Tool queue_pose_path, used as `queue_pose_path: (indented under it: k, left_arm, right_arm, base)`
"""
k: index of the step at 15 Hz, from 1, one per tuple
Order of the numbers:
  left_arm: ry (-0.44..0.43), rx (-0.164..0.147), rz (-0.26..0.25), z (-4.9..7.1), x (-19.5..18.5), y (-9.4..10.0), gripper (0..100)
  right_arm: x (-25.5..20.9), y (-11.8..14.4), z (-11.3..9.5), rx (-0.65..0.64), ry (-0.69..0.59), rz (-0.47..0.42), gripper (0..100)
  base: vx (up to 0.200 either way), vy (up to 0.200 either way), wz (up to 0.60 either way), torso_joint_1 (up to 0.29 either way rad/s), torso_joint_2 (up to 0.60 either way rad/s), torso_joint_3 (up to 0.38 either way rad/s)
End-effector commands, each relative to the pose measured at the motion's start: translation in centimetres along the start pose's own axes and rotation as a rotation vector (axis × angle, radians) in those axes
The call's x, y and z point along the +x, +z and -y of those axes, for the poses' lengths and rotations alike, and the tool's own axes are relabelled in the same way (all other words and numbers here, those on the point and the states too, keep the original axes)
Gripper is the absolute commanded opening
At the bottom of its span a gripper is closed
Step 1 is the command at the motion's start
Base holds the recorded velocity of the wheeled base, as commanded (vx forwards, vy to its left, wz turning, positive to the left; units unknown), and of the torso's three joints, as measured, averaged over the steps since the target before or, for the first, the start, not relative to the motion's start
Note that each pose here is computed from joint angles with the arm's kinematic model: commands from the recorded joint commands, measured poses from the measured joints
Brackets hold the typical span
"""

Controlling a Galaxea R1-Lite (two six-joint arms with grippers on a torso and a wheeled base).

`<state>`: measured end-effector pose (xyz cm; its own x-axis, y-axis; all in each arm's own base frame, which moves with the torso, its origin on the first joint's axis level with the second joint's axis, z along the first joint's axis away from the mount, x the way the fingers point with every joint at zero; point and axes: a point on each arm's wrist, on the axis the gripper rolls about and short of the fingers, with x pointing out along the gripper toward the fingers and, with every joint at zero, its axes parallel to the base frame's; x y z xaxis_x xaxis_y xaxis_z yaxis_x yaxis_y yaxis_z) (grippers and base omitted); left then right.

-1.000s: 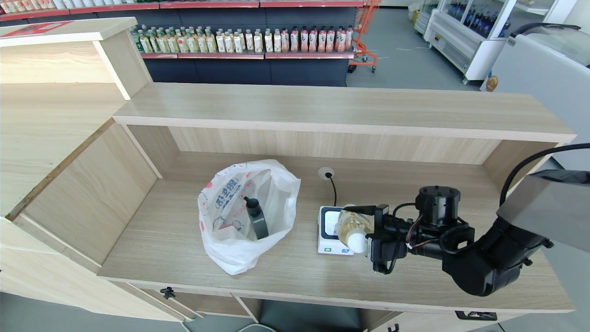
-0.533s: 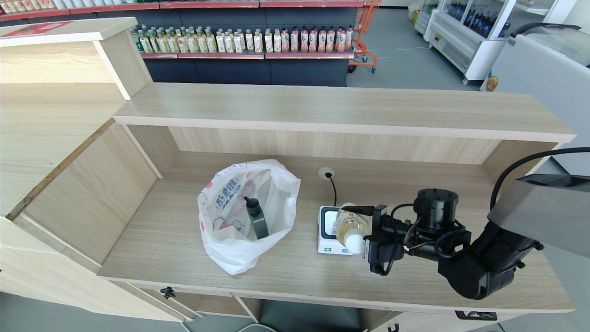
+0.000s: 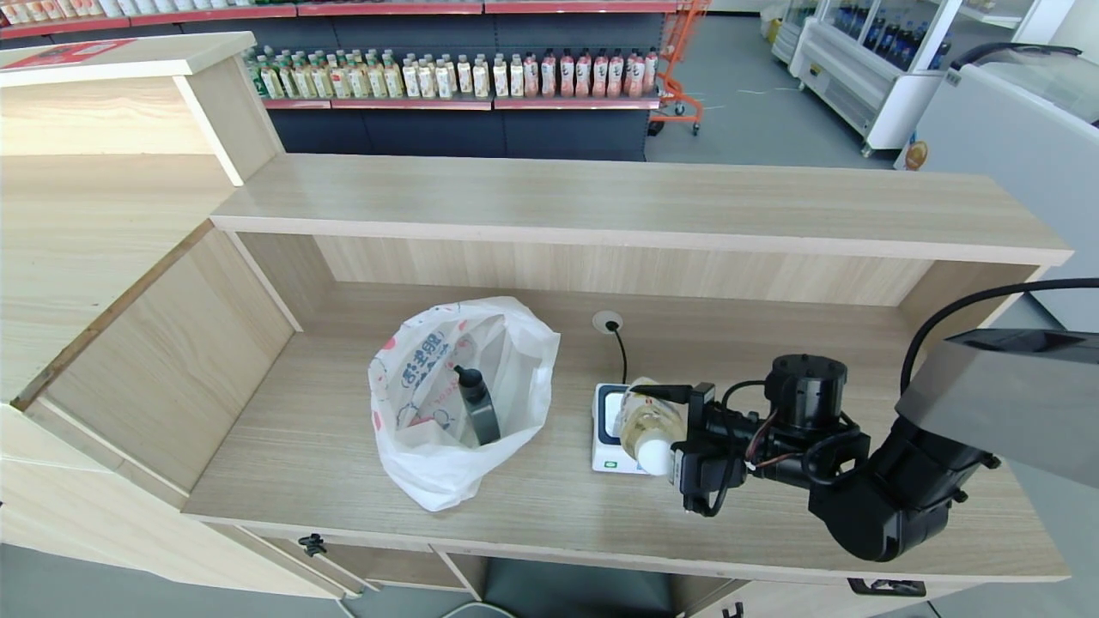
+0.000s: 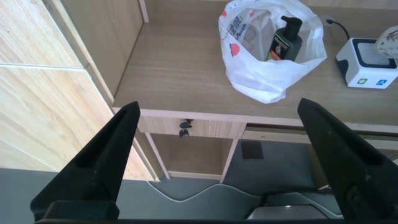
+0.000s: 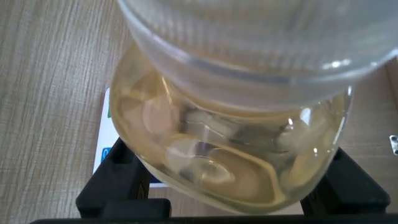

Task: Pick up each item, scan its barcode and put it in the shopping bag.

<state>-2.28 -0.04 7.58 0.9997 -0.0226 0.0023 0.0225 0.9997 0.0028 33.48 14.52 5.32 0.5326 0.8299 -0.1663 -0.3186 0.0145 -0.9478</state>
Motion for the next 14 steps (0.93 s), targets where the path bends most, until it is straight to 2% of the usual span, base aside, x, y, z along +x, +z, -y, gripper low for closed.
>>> queue_pose_path:
  k: [1, 14]
  left_arm:
    - [0.000, 0.000, 0.001, 0.0, 0.0, 0.0, 100]
    - [0.001, -0.001, 0.001, 0.0, 0.0, 0.0, 100]
  right_arm:
    - [0.2, -0.1, -0.3, 0.002, 0.002, 0.000, 0]
    - [0.7, -0.3, -1.6, -0.011, -0.054, -0.009, 0]
  base:
    - [0.000, 0.000, 0.00, 0.000, 0.00, 0.000]
    - [0.000, 0.000, 0.00, 0.000, 0.00, 0.000]
